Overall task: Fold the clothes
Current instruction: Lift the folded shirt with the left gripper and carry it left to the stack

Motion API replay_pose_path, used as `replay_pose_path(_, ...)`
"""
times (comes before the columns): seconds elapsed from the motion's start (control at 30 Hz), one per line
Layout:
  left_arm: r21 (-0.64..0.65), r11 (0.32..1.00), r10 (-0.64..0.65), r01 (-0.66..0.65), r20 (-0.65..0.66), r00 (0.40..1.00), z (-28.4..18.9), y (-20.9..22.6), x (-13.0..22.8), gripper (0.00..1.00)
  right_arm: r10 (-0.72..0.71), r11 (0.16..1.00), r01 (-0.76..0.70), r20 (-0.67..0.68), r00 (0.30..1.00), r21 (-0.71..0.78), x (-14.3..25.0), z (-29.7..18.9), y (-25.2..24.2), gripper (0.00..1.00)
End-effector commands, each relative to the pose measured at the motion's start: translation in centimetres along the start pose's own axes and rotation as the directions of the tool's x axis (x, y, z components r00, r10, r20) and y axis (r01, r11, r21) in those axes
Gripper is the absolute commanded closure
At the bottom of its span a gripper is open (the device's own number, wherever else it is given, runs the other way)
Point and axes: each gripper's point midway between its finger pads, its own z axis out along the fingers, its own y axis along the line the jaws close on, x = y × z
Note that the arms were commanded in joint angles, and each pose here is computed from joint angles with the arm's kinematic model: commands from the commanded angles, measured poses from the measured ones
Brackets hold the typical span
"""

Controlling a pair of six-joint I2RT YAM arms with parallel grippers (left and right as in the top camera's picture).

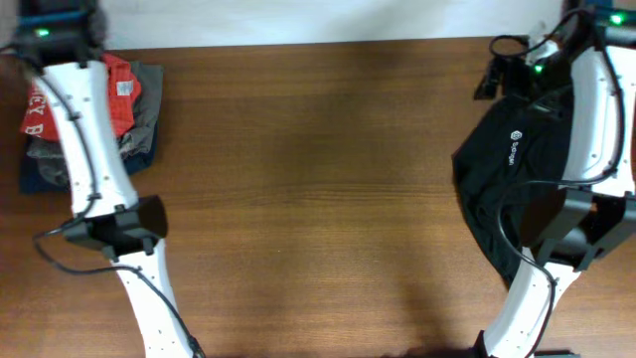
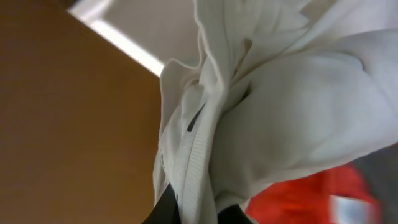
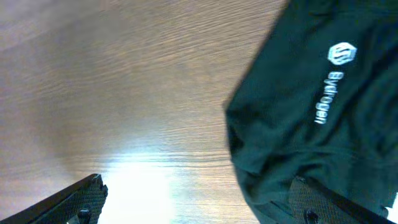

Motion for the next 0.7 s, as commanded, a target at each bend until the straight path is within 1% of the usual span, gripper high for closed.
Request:
replay_pose_path(0.0,0.028,0.992,0.117,-0.12,0.088,0.989,0.0,3.2,-1.0,1.0,-0.055,0.998,0.055,-0.002,0.998,-0.021,0.3,0.2,2.3,0.02)
replay_pose_path(0.07,0.095,0.974,0.193,-0.207,0.14,0.971,1.5,2.5,-1.0,1.0,-0.07,0.997,0.07,-0.006,0.998,-0.024,0.4,0.3,2.9,0.01)
replay_pose_path(0.13,0.124,0.959,0.232,-0.253,0.163,0.959,3.5,2.3,-0.3,1.0,-0.084,0.996,0.084,-0.01,0.996,-0.027,0.5,0.5,3.6,0.01)
replay_pose_path(0.27,0.102,0.965,0.226,-0.24,0.128,0.966,8.1,3.0,2.0,1.0,-0.097,0.995,0.097,-0.013,0.995,-0.03,0.7,0.6,4.2,0.01)
replay_pose_path(0.37,0.079,0.971,0.215,-0.225,0.114,0.97,10.3,3.5,3.2,1.0,-0.097,0.995,0.097,-0.013,0.995,-0.03,0.7,0.7,4.2,0.01)
replay_pose_path(0.57,-0.001,0.98,0.197,-0.197,0.079,0.977,11.8,5.6,4.3,1.0,-0.097,0.995,0.097,-0.013,0.995,-0.03,0.7,0.7,4.2,0.01)
replay_pose_path(0.67,0.007,0.981,0.192,-0.193,0.062,0.979,11.9,5.6,4.8,1.0,-0.099,0.995,0.099,-0.007,0.995,-0.03,0.5,0.7,4.2,0.01)
